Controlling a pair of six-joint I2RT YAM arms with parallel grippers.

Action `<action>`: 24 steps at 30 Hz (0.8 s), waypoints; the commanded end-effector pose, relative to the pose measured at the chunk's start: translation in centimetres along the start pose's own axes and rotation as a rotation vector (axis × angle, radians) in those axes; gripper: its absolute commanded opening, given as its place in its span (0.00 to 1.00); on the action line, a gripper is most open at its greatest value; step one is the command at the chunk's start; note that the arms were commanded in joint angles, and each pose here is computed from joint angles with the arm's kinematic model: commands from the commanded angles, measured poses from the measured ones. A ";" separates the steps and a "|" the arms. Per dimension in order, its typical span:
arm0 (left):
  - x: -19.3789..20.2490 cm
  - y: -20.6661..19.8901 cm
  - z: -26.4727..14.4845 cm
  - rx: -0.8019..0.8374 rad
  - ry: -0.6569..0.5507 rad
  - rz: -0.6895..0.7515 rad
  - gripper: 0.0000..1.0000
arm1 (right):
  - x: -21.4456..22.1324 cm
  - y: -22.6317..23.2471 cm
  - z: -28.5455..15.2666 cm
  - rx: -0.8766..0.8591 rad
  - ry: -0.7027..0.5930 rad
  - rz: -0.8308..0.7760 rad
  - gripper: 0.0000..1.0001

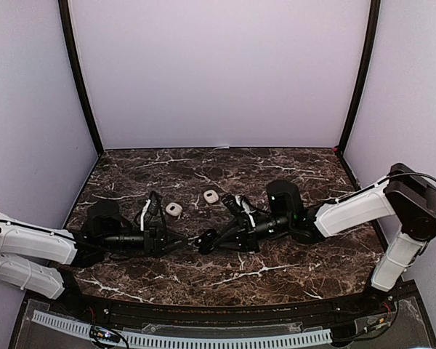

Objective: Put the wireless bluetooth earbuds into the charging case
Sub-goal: Open the charging case, then pass from the right arm to the left

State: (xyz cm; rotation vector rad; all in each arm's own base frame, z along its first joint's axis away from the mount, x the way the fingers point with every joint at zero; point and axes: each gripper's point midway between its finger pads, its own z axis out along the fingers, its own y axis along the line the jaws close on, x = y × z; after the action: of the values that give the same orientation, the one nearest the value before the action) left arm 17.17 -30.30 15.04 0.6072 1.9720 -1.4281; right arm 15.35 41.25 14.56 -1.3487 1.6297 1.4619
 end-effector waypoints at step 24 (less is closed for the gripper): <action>-1.9 1.5 -5.6 -0.134 -0.343 0.125 0.99 | -8.1 -1.0 -2.8 0.271 -0.354 -0.017 0.00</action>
State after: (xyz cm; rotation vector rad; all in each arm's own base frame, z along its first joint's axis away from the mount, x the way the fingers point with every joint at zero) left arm 18.48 -24.58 16.71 0.3655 1.7269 -1.2337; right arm 19.59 41.07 19.89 -0.9497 1.5873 1.3135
